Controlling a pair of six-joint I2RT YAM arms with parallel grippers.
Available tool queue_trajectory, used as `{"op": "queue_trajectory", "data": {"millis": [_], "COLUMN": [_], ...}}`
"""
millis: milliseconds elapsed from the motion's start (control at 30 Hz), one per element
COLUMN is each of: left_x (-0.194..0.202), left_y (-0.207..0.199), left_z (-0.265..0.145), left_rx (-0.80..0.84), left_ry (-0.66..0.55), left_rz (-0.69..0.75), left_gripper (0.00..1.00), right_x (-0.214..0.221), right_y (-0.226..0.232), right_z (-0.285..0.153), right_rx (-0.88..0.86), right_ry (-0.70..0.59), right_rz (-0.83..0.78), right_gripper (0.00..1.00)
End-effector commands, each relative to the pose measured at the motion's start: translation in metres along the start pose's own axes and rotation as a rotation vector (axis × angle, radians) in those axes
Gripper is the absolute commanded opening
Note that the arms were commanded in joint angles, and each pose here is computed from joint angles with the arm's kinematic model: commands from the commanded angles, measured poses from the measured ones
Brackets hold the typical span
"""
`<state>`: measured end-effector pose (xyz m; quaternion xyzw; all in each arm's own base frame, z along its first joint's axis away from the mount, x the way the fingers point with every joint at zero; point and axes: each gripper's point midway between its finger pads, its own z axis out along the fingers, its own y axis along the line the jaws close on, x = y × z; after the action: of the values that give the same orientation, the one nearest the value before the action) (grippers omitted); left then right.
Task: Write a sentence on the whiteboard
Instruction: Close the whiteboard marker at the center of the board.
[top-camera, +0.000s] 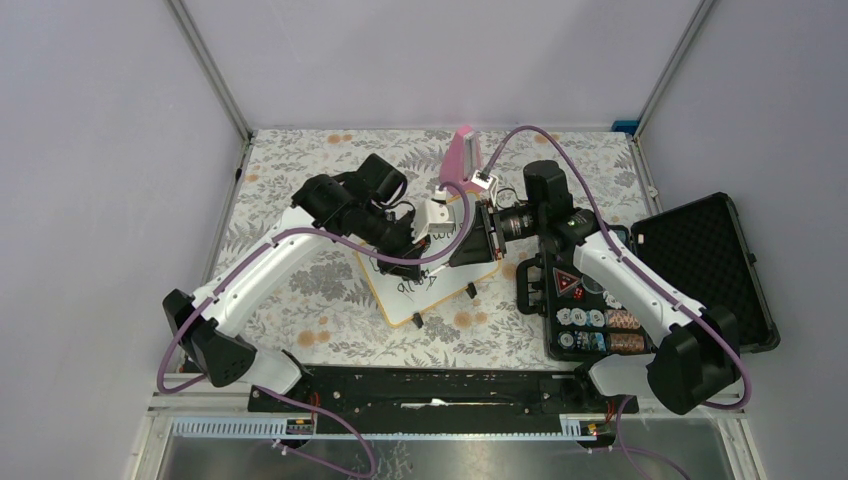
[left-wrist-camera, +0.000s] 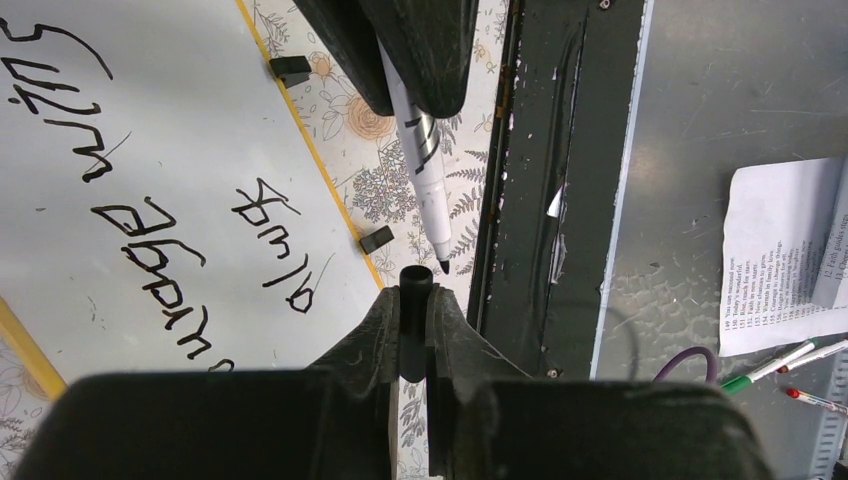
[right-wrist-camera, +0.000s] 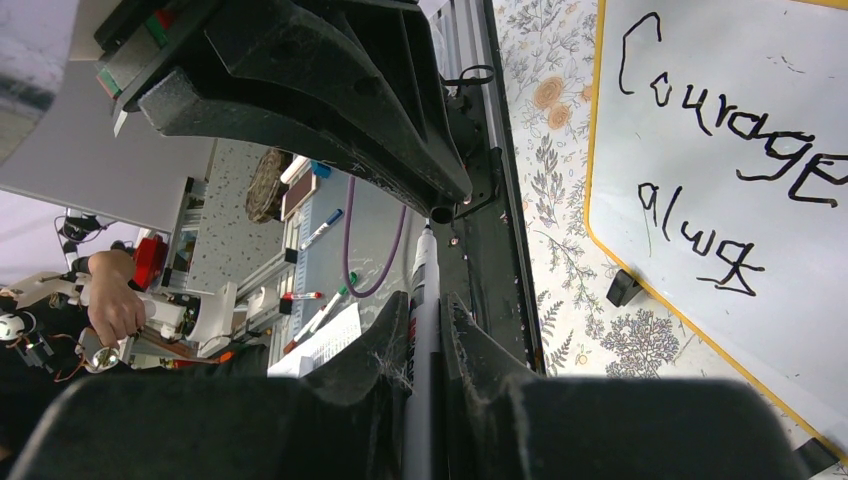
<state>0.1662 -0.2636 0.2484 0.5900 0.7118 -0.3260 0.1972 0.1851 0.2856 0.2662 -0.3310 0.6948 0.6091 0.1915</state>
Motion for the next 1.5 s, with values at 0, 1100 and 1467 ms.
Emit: {"op": "queue_trajectory", "data": {"millis": [0, 1100, 1467], "left_x": [-0.004, 0.002, 0.0], "left_y": [-0.002, -0.005, -0.007], "left_z": [-0.009, -0.003, 0.001], "left_rx": [-0.036, -0.002, 0.018], "left_ry": [-0.031, -0.005, 0.0], "left_rz": [0.044, 0.026, 0.026], "left_gripper": [0.0, 0.0, 0.0], "right_x": [-0.008, -0.015, -0.016], "right_y": [0.004, 0.007, 0.003], "right_z": [0.002, 0.003, 0.005], "right_rx": [-0.001, -0.015, -0.013], "right_ry": [-0.013, -0.018, -0.023], "right_rz": [-0.048, -0.051, -0.041], "right_gripper": [0.0, 0.0, 0.0]}}
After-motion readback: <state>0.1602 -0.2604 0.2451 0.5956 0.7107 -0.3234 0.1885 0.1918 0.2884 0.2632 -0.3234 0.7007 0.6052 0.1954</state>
